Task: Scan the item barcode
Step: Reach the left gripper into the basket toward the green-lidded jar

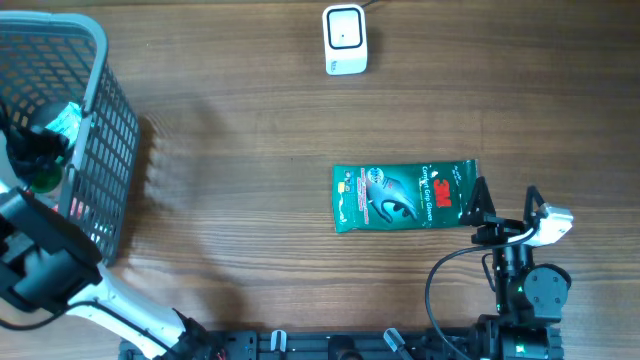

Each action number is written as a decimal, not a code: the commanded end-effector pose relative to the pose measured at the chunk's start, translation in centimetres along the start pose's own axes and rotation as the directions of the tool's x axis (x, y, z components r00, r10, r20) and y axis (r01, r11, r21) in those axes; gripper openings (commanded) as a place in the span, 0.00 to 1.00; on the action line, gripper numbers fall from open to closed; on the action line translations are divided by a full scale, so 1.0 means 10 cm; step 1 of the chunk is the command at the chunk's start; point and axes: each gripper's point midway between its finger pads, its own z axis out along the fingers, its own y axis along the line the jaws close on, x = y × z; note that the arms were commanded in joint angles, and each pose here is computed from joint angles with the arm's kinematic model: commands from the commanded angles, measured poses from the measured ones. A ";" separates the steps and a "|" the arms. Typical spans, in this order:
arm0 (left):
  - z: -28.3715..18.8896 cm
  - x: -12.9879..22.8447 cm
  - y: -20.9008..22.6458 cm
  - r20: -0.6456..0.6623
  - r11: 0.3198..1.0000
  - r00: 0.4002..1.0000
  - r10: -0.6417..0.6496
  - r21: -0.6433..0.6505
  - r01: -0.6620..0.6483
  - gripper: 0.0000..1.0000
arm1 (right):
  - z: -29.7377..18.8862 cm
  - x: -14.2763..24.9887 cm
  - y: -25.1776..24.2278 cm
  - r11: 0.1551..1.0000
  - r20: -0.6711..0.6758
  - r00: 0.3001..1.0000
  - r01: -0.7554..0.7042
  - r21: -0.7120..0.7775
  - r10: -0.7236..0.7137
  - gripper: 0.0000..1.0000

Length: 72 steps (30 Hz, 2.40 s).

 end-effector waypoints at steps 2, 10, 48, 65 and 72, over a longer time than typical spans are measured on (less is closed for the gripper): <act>0.24 0.02 0.00 -0.041 1.000 0.999 0.019 -0.012 -0.019 0.99 | 0.00 -0.02 0.00 1.000 0.010 1.000 0.011 0.001 -0.011 1.00; 0.35 0.04 0.00 -0.061 0.999 0.998 0.022 -0.023 -0.023 0.47 | 0.00 -0.02 0.00 1.000 0.010 1.000 0.012 0.001 -0.012 1.00; 0.03 0.35 0.42 0.098 0.584 0.590 -0.801 -0.083 0.807 1.00 | 0.00 -0.02 0.00 1.000 0.010 1.000 0.011 0.001 -0.011 1.00; 0.06 0.34 -0.04 -0.110 0.549 0.555 -0.825 0.082 0.832 1.00 | 0.00 -0.02 0.00 1.000 0.010 1.000 0.011 0.001 -0.011 1.00; -0.72 0.05 0.21 0.052 0.528 0.537 -0.842 0.278 0.802 1.00 | 0.00 -0.02 0.00 1.000 0.010 1.000 0.011 0.001 -0.011 1.00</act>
